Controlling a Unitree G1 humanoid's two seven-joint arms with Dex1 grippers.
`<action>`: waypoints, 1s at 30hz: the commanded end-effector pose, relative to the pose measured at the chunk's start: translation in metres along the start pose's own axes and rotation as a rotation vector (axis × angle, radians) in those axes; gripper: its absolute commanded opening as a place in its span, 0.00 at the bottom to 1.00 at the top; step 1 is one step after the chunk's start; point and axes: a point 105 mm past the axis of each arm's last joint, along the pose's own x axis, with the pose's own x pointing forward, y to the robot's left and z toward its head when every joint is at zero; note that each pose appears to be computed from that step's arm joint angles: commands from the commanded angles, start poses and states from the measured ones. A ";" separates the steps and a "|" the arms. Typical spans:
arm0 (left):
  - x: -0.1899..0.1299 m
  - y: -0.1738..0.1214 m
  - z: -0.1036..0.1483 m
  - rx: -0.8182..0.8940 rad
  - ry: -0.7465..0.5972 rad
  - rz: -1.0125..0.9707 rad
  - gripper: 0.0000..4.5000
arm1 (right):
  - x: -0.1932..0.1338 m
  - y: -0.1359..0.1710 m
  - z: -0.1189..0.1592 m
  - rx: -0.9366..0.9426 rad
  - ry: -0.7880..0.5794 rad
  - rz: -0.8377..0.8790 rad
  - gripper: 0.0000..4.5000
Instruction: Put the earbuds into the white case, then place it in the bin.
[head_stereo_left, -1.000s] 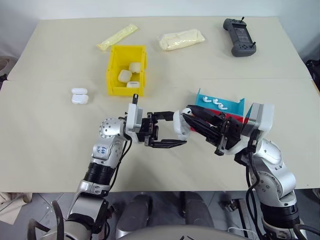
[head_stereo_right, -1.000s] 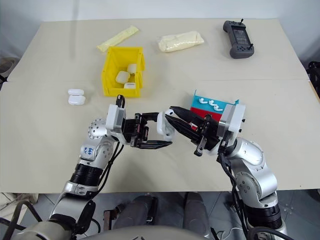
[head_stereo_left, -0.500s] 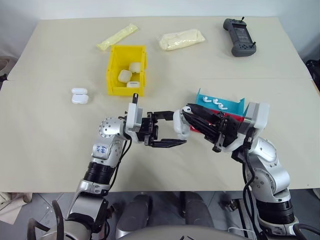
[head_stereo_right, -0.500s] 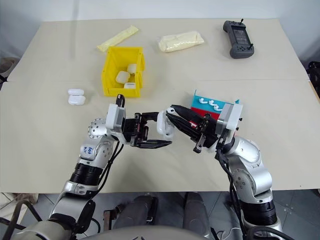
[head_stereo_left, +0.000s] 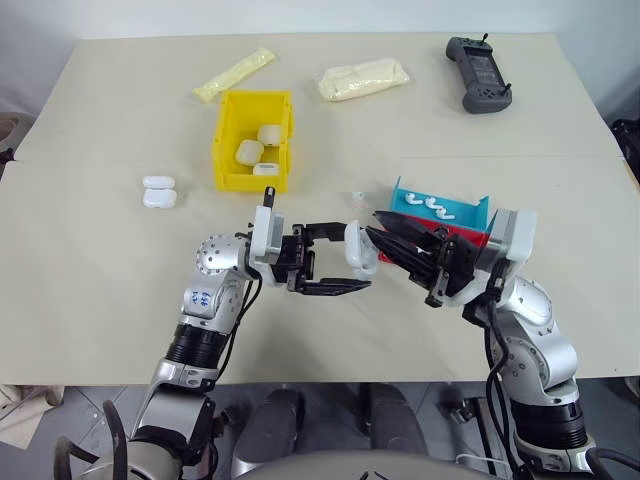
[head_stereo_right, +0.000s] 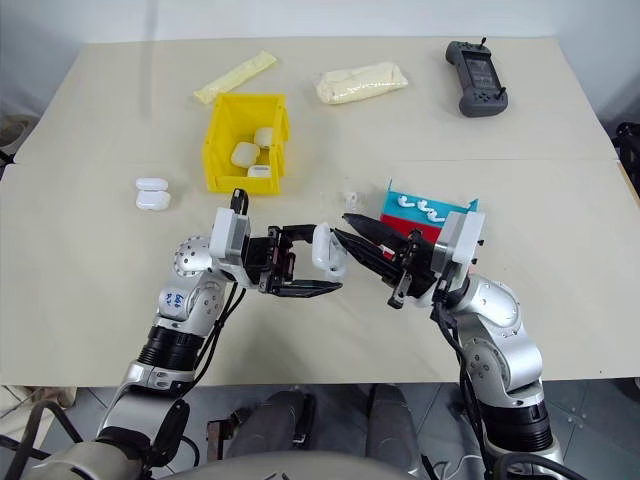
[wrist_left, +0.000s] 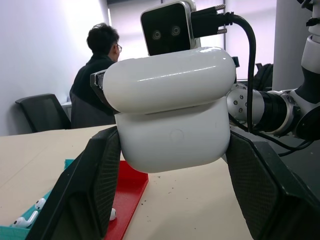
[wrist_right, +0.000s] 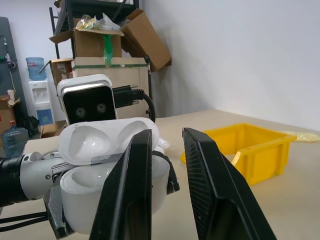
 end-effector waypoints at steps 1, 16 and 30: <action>0.002 0.004 0.012 0.047 -0.026 -0.004 0.66 | -0.008 -0.006 0.017 -0.046 -0.013 -0.020 0.22; -0.020 -0.001 0.006 0.047 0.037 0.068 0.66 | -0.163 -0.035 0.013 -0.159 0.447 -0.311 0.95; -0.017 0.003 0.001 0.060 0.035 0.089 0.66 | -0.141 -0.054 0.027 -0.241 0.543 -0.208 0.99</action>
